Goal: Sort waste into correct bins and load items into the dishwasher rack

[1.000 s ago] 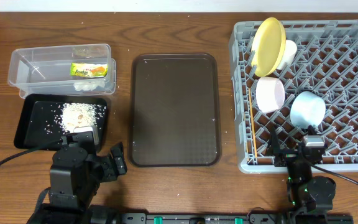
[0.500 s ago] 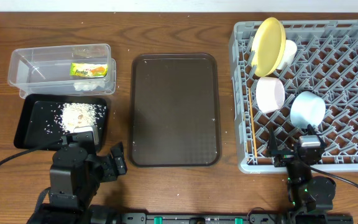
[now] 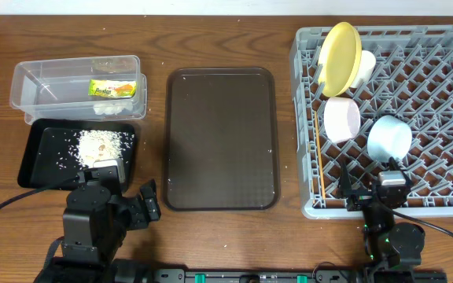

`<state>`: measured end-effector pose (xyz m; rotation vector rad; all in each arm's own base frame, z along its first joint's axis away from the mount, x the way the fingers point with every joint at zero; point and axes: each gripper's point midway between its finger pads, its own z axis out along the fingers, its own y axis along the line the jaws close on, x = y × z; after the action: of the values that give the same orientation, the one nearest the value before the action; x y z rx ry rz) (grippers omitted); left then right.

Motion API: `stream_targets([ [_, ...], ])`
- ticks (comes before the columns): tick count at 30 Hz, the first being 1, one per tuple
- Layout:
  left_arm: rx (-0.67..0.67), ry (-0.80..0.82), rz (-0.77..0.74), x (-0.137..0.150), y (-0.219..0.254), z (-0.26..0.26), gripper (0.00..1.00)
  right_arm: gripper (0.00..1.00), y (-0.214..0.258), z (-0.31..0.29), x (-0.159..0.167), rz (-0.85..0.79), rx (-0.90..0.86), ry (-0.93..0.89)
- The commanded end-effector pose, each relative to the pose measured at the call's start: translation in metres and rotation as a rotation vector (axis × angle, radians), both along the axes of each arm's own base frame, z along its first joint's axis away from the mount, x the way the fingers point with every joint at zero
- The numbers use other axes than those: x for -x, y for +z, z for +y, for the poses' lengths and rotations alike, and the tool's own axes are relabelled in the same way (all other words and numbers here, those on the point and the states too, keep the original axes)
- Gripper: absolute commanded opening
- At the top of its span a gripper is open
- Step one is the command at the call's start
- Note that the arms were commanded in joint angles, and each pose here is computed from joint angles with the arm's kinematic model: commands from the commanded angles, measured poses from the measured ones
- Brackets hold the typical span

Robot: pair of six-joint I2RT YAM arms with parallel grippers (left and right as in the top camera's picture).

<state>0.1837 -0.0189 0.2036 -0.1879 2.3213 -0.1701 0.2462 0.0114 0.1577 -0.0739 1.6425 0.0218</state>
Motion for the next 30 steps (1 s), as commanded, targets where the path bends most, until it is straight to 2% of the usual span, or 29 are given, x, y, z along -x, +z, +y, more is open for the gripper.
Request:
stream_targets([
  [1, -0.001, 0.013, 0.002, 0.001, -0.002, 0.002, 0.92, 0.99, 0.000, 0.001, 0.000, -0.001, -0.015, 0.004],
  [23, -0.002, 0.013, 0.002, 0.001, -0.002, 0.002, 0.91, 0.99, 0.000, 0.001, 0.000, -0.001, -0.015, 0.004],
  [30, -0.042, 0.081, -0.023, 0.004, -0.014, 0.018, 0.91, 0.99, 0.000, 0.001, 0.000, -0.001, -0.015, 0.004],
])
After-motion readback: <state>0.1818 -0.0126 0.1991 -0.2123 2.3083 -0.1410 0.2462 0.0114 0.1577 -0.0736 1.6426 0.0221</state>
